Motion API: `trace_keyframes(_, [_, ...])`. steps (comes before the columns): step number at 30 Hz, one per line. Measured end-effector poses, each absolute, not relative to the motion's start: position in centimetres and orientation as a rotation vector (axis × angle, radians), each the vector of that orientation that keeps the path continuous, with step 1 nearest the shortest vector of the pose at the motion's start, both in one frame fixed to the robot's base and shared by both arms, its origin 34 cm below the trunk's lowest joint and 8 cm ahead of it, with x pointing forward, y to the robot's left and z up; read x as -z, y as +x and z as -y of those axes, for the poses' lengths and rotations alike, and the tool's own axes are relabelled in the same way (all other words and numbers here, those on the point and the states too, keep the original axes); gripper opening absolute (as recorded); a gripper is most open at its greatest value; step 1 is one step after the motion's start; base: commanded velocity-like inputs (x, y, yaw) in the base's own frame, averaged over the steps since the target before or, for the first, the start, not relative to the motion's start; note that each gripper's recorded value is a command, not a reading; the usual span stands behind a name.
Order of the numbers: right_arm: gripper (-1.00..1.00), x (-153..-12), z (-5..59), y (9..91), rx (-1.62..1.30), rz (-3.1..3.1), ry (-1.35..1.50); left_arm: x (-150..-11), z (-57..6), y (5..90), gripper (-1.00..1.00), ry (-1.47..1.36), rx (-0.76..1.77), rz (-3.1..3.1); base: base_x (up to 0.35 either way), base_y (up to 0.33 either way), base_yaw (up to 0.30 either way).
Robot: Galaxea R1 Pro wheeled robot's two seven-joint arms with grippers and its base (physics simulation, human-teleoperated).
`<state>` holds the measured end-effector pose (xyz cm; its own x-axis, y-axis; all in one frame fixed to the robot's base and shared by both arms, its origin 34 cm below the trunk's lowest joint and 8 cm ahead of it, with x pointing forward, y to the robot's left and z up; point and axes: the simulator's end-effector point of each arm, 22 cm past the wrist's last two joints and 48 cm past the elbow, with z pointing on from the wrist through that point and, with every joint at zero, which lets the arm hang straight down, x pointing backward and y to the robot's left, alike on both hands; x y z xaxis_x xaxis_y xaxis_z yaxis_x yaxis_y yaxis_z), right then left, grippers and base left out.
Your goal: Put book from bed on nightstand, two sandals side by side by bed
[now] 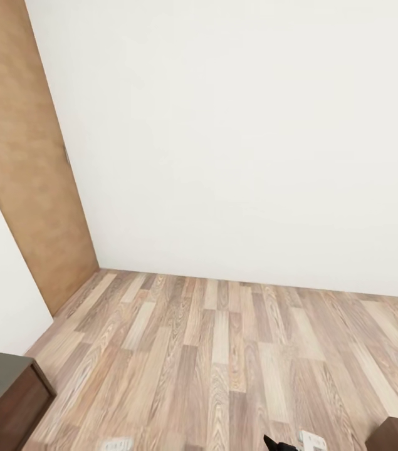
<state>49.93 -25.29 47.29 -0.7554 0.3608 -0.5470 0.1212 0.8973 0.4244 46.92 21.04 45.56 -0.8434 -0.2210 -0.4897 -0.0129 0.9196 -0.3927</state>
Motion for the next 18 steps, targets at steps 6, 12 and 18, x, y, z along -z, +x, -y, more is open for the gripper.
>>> trace_keyframes(6, [1.0,-47.28,25.28,49.91,-0.485,-2.409,0.344,-45.56,-21.04,46.92,1.0,-0.167,0.513,-2.532,0.331,0.0,0.0])
trace_keyframes(12, [1.0,-47.28,25.29,49.9,-0.484,-2.41,0.344,-45.56,-21.04,46.92,1.0,-0.167,0.513,-2.532,0.331,0.0,0.0])
trace_keyframes(18, [1.0,-47.28,25.27,49.9,-0.485,-2.41,0.342,-45.56,-21.04,46.92,1.0,-0.167,0.513,-2.532,0.331,0.0,-0.031])
